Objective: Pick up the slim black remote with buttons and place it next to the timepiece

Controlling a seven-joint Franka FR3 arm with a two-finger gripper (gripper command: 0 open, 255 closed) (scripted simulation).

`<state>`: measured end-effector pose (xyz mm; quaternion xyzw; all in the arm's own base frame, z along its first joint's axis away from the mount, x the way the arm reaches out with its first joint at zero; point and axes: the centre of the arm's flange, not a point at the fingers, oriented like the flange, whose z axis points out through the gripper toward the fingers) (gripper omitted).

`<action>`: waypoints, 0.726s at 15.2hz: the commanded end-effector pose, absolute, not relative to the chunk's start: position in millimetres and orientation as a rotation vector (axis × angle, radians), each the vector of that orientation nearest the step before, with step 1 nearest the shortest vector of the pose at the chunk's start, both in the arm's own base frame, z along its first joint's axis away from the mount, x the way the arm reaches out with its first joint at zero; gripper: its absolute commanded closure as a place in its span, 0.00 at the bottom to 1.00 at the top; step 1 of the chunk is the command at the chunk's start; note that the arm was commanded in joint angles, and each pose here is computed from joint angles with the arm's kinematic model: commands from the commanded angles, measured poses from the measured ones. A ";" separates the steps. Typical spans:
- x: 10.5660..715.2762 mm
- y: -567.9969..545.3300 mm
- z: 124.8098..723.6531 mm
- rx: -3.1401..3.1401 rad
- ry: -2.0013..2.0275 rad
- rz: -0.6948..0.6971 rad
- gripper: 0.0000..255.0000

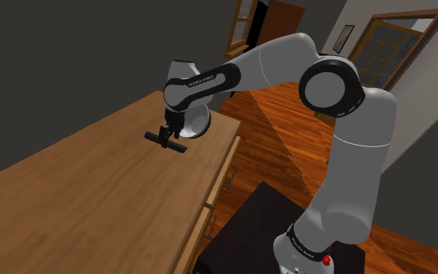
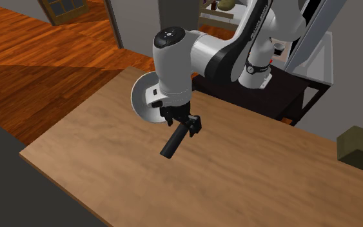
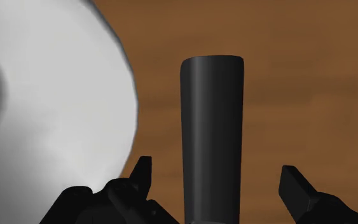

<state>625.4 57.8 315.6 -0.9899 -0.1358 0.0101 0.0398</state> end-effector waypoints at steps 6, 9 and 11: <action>625.5 56.9 314.6 -3.034 -0.414 0.033 1.00; 626.1 57.7 314.7 -3.034 -0.414 0.033 1.00; 625.9 57.4 314.4 -3.034 -0.413 0.033 1.00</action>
